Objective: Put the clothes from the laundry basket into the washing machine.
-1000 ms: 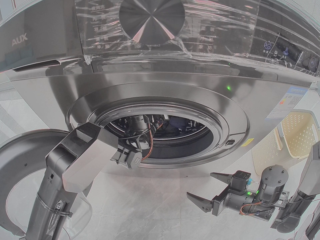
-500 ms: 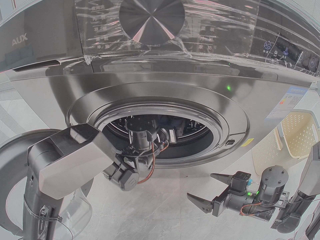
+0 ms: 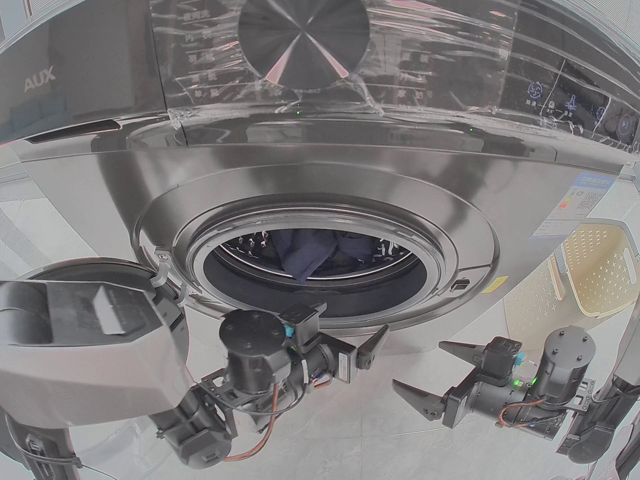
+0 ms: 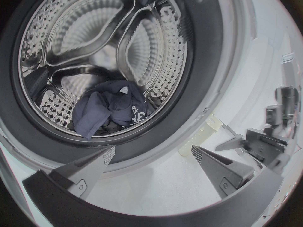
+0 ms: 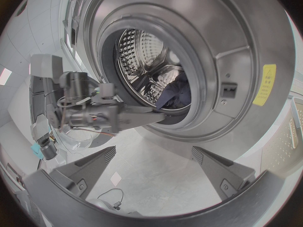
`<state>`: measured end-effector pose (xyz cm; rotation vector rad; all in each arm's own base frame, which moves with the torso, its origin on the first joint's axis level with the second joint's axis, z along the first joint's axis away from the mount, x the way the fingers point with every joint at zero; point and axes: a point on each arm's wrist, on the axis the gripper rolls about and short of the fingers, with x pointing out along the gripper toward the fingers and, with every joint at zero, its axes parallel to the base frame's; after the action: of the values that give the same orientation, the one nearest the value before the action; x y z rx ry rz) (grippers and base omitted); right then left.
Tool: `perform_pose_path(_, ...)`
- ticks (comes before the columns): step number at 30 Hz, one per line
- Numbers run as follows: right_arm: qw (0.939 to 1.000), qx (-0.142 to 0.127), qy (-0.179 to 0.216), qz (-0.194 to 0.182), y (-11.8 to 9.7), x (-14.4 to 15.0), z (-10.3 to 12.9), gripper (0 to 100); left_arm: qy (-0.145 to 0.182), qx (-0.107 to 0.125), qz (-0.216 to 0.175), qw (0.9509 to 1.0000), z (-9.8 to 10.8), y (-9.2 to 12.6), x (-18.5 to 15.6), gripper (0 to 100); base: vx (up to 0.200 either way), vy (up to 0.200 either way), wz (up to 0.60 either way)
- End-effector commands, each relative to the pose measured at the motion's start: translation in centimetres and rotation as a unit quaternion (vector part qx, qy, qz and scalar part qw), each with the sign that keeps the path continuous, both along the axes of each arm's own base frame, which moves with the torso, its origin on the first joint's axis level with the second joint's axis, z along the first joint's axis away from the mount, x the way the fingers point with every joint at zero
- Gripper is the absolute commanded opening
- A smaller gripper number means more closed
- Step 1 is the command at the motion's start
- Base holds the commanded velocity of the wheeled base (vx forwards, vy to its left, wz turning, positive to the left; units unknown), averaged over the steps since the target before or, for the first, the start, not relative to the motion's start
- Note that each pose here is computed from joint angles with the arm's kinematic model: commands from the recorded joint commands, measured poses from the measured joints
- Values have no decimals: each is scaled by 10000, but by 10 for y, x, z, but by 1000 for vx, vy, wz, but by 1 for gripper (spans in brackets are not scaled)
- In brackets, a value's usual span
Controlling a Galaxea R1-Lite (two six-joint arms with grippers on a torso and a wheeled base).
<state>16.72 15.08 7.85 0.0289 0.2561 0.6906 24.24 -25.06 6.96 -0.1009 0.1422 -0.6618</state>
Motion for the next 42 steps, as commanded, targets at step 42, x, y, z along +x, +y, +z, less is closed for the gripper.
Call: perform_pose_path(42, 9455, 227, -828, -3142, -154, -183, 4, 100, -819, 82, 2729, 9585, 39, 252, -242, 100, -143, 0, 0)
